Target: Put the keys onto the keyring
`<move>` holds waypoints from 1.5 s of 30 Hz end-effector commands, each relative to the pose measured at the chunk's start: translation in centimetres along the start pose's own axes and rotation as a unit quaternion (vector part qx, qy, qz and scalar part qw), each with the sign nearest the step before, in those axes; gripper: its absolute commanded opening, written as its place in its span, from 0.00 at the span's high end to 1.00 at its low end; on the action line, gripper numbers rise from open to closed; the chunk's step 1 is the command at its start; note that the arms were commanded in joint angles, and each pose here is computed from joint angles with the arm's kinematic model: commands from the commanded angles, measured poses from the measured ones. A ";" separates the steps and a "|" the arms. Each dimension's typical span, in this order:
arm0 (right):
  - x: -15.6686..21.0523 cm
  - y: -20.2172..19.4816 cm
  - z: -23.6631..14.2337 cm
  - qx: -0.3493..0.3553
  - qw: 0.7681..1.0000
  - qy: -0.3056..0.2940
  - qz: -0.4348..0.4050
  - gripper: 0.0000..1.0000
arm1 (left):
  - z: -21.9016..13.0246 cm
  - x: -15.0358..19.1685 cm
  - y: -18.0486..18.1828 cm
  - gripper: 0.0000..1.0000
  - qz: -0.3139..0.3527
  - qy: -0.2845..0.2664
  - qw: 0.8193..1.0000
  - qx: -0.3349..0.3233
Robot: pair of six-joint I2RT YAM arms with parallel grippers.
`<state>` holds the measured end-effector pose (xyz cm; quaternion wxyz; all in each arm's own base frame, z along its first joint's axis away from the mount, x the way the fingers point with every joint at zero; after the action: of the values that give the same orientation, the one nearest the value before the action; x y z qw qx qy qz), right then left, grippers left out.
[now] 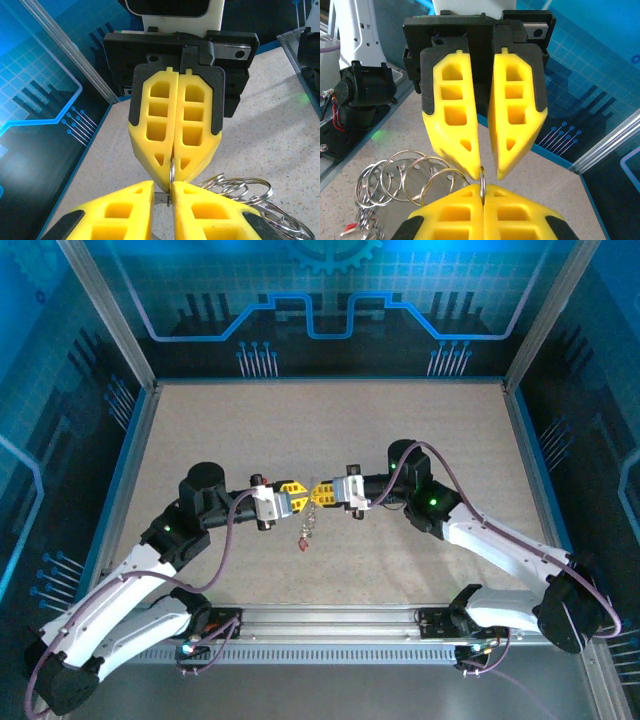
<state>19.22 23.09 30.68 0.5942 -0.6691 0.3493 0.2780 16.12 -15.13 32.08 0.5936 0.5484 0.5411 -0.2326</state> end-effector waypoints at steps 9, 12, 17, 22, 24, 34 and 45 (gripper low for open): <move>-1.4 -0.4 -0.3 0.013 0.999 -0.031 -0.026 1.00 | 0.4 0.3 -0.1 0.76 0.005 0.003 1.000 0.016; -1.4 -0.4 -0.1 0.009 0.999 -0.030 -0.027 1.00 | 0.4 0.4 0.0 0.84 0.003 0.007 1.000 0.014; -1.2 -0.2 0.3 0.002 1.000 -0.015 -0.026 1.00 | 0.3 0.2 0.0 1.00 0.005 0.009 1.000 0.017; -0.3 0.2 0.4 -0.001 1.000 0.025 -0.012 0.86 | 0.3 0.7 0.0 1.00 0.021 0.026 0.999 0.009; -0.2 0.1 0.2 0.001 0.999 0.044 -0.021 0.82 | 0.2 0.7 0.1 1.00 0.028 0.035 0.999 0.000; -0.4 -0.1 0.8 -0.016 0.999 0.049 -0.016 0.81 | -0.2 0.7 -0.1 1.00 0.033 0.044 0.998 -0.004; 0.2 -0.2 1.4 -0.017 0.997 0.069 -0.006 0.78 | -0.2 0.5 0.2 1.00 0.035 0.038 0.999 -0.013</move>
<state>19.60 23.99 29.72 0.5584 -0.6974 0.3818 0.2368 16.50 -14.90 30.36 0.5634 0.5722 0.5653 -0.1888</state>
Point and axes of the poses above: each hand's point on the last joint's axis, 136 mm out from that joint toward the fingers, its own z axis out along the fingers, its own y axis along the line the jaws close on, x = y × z, the point moved 10 cm from there along -z, back along the fingers, and after that the axes turned 6 degrees about -z, right-handed, at the moved point
